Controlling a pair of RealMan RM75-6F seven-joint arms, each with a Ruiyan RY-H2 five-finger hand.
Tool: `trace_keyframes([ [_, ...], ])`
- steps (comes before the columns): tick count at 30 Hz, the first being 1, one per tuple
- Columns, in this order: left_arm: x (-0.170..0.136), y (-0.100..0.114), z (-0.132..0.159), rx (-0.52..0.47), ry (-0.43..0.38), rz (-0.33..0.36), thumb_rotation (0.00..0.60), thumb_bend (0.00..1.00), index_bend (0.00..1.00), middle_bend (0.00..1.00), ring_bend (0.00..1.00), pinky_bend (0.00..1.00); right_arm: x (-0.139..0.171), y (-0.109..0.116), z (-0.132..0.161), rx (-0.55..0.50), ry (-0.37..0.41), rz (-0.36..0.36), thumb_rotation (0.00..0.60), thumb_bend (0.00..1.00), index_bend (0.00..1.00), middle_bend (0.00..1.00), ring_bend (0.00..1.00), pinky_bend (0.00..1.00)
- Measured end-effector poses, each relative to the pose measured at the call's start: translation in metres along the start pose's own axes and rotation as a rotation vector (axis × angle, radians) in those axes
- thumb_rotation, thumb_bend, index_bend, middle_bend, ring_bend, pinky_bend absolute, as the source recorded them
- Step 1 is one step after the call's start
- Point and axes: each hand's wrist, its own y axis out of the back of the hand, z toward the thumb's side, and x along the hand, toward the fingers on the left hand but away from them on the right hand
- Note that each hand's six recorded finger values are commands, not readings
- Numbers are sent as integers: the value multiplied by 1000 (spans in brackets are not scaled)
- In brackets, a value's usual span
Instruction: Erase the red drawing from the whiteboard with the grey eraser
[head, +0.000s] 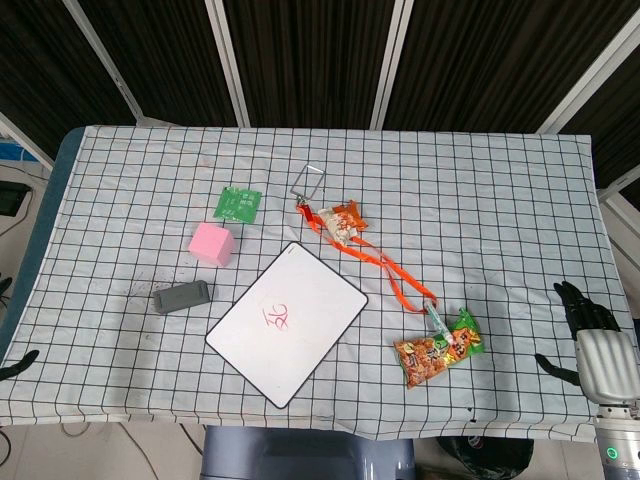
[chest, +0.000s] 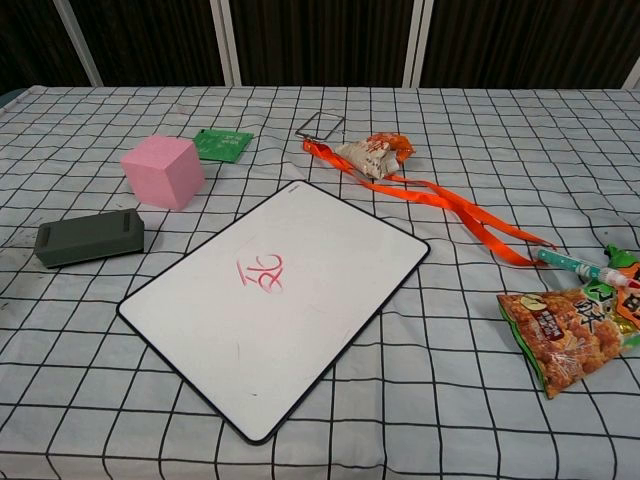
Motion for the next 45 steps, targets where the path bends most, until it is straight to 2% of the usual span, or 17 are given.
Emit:
trace_keyframes([
  [28, 2, -3, 0, 15, 14, -1, 600, 104, 0, 0, 0, 0, 0, 0, 0, 7, -1, 1, 600, 156, 6, 114, 206, 224],
  [37, 14, -17, 15, 72, 9, -18, 600, 104, 0, 0, 0, 0, 0, 0, -1, 4, -3, 4, 600, 155, 7, 114, 206, 223],
  [45, 47, -38, 46, 69, -43, -85, 600, 134, 0, 17, 0, 0, 0, 0, -1, 3, -3, 3, 600, 155, 7, 114, 206, 224],
])
